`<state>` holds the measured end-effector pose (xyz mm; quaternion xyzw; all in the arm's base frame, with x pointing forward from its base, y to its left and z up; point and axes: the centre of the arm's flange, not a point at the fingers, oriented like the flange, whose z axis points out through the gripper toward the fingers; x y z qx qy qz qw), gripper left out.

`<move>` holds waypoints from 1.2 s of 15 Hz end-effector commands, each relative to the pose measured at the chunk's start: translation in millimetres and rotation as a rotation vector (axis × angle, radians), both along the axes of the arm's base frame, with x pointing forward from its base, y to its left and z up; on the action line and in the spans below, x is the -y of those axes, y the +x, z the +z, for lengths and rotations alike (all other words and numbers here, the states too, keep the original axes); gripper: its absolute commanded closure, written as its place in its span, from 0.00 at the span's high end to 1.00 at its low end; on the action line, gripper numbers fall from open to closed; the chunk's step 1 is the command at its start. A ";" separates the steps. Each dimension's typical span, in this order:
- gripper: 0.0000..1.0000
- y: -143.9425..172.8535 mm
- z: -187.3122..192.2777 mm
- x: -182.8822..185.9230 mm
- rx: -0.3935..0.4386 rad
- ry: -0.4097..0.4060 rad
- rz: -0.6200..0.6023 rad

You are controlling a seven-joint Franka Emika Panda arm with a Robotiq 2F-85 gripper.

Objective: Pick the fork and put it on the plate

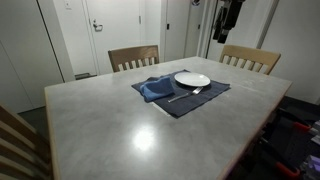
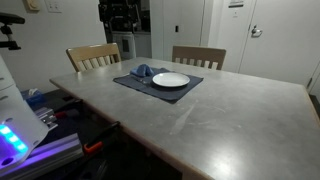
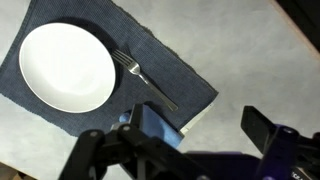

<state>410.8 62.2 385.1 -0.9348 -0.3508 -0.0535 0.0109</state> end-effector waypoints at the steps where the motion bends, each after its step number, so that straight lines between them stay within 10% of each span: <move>1: 1.00 32.6 -25.4 7.4 0.027 -0.015 0.147; 18: 1.00 77.5 -87.1 -12.4 0.115 0.079 0.392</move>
